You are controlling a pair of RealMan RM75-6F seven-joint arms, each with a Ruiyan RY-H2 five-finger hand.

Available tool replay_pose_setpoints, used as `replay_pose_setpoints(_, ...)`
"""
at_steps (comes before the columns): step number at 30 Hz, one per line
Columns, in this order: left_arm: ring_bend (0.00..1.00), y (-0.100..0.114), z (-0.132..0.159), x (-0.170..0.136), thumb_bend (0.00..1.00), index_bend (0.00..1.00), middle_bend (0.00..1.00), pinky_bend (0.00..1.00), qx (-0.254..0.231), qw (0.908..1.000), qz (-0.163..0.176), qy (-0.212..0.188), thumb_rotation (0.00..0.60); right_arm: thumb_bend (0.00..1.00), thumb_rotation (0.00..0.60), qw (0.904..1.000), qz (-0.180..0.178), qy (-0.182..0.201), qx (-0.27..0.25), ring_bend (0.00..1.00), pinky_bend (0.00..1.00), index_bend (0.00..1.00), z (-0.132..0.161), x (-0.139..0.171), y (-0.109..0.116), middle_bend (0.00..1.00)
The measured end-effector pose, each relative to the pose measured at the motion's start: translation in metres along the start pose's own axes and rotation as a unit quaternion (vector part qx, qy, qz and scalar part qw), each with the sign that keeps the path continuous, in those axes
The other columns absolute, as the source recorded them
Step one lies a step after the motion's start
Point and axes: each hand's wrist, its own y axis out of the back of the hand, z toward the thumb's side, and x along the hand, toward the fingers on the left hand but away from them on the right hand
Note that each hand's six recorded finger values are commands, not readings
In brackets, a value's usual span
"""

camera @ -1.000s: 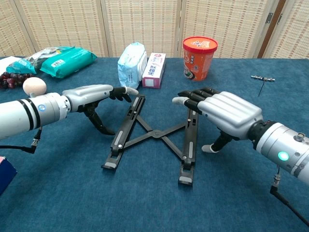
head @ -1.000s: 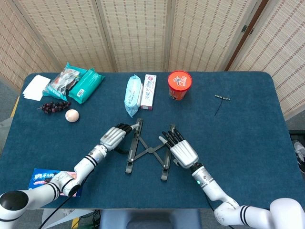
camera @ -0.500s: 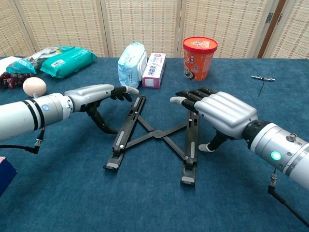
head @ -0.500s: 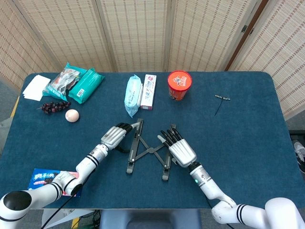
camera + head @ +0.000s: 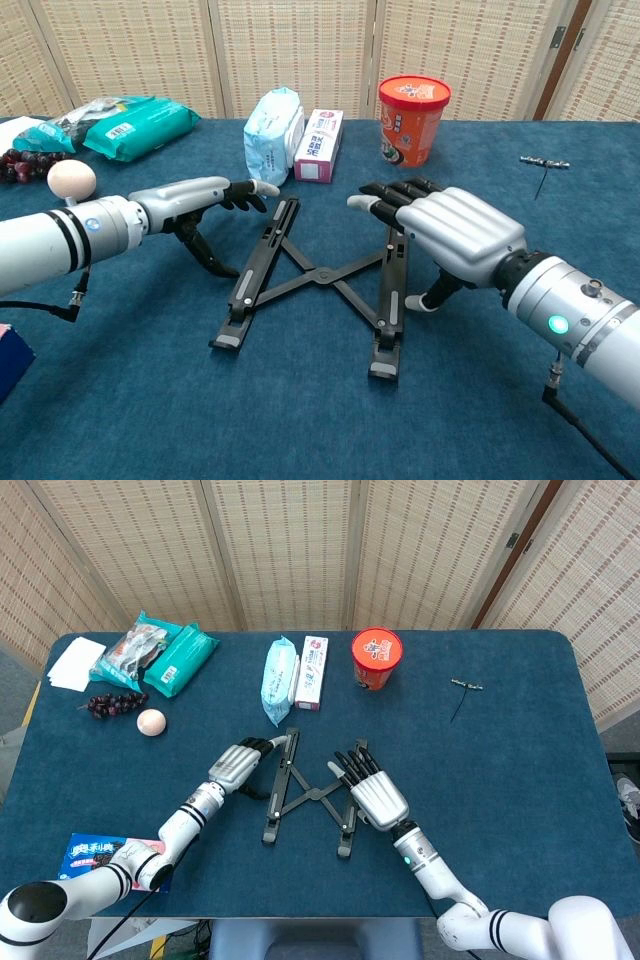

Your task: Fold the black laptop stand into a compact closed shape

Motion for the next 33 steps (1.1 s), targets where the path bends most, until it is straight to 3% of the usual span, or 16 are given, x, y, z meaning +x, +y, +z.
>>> replay_pose_setpoints(18, 0.14, -0.001, 0.007, 0.0, 0.14, 0.06, 0.17, 0.13, -0.031, 0.9995, 0.006, 0.002, 0.6, 0.05, 0.6, 0.9986, -0.02, -0.046, -0.018, 0.0, 0.0, 0.0, 0.009, -0.008, 0.0, 0.0)
replay_pose_setpoints(33, 0.14, -0.004, 0.017, -0.001, 0.14, 0.06, 0.16, 0.13, -0.057, 0.9984, -0.001, 0.001, 0.6, 0.06, 0.6, 0.9975, -0.032, -0.056, -0.028, 0.0, 0.0, 0.0, 0.019, -0.019, 0.004, 0.0)
